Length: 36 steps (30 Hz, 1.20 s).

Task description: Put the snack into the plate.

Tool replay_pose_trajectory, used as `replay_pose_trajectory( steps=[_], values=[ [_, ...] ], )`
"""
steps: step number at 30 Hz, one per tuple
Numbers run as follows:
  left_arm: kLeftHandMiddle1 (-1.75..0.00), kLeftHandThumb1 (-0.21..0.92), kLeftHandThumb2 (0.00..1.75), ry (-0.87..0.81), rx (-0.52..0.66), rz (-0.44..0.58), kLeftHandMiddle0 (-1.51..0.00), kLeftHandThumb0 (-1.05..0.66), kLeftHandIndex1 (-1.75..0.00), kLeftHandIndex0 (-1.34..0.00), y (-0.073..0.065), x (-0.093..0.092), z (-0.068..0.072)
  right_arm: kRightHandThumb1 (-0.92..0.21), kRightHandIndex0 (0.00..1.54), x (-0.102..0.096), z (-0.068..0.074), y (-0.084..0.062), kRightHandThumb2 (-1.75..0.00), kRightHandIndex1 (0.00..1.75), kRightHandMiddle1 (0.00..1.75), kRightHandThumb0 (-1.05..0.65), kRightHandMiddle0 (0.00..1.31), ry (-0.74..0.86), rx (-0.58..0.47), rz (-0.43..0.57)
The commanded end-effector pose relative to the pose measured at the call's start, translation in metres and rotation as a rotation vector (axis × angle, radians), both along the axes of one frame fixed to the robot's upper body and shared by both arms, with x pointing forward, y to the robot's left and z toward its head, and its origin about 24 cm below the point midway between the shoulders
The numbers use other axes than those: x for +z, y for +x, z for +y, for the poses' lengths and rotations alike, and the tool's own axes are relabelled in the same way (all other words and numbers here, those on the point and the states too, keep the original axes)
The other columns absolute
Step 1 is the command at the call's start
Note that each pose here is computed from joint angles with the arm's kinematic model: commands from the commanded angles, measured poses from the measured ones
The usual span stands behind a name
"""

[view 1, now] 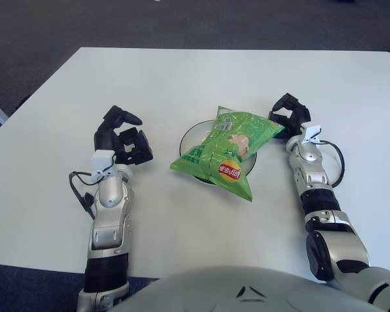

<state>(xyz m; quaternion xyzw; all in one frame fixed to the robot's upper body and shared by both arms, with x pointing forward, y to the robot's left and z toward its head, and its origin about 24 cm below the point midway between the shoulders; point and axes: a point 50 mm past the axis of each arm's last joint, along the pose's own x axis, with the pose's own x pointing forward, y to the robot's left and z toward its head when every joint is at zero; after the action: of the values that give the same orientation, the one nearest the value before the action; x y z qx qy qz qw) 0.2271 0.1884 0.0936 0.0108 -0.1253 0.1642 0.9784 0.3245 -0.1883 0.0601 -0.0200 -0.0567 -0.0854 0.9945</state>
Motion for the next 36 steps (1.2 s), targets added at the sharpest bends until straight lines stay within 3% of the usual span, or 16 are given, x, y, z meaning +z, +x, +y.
replay_pose_trajectory(
  steps=[1, 13, 20, 29, 30, 36],
  values=[
    [-1.75, 0.16, 1.51, -0.033, -0.005, 0.140, -1.41, -0.55, -1.75, -0.75, -0.007, -0.031, -0.002, -0.22, 1.35, -0.053, 0.002, -0.036, -1.44, 1.75, 1.75, -0.52, 0.70, 0.071, -0.091, 0.181],
    [-1.75, 0.16, 1.52, -0.027, -0.024, 0.130, -1.41, -0.55, -1.75, -0.75, -0.006, -0.029, -0.004, -0.21, 1.35, -0.052, 0.001, -0.042, -1.44, 1.75, 1.75, -0.52, 0.70, 0.113, -0.192, 0.176],
    [-1.75, 0.15, 1.53, -0.035, -0.025, 0.140, -1.41, -0.55, -1.75, -0.76, -0.004, -0.028, -0.004, -0.24, 1.35, -0.049, -0.001, -0.044, -1.41, 1.75, 1.75, -0.51, 0.67, 0.169, -0.234, 0.101],
    [-1.75, 0.13, 1.54, -0.043, -0.031, 0.150, -1.41, -0.56, -1.75, -0.77, 0.001, -0.027, -0.003, -0.22, 1.35, -0.043, 0.002, -0.047, -1.44, 1.75, 1.75, -0.52, 0.69, 0.171, -0.161, -0.054],
    [-1.75, 0.13, 1.54, -0.045, -0.033, 0.151, -1.41, -0.56, -1.75, -0.77, 0.002, -0.027, -0.003, -0.17, 1.36, -0.042, 0.003, -0.048, -1.50, 1.75, 1.75, -0.55, 0.74, 0.172, -0.139, -0.074],
    [-1.75, 0.15, 1.52, -0.048, -0.042, 0.161, -1.39, -0.55, -1.75, -0.75, 0.009, -0.025, -0.005, -0.12, 1.37, -0.040, 0.008, -0.050, -1.56, 1.75, 1.75, -0.57, 0.78, 0.159, -0.065, -0.161]
  ],
)
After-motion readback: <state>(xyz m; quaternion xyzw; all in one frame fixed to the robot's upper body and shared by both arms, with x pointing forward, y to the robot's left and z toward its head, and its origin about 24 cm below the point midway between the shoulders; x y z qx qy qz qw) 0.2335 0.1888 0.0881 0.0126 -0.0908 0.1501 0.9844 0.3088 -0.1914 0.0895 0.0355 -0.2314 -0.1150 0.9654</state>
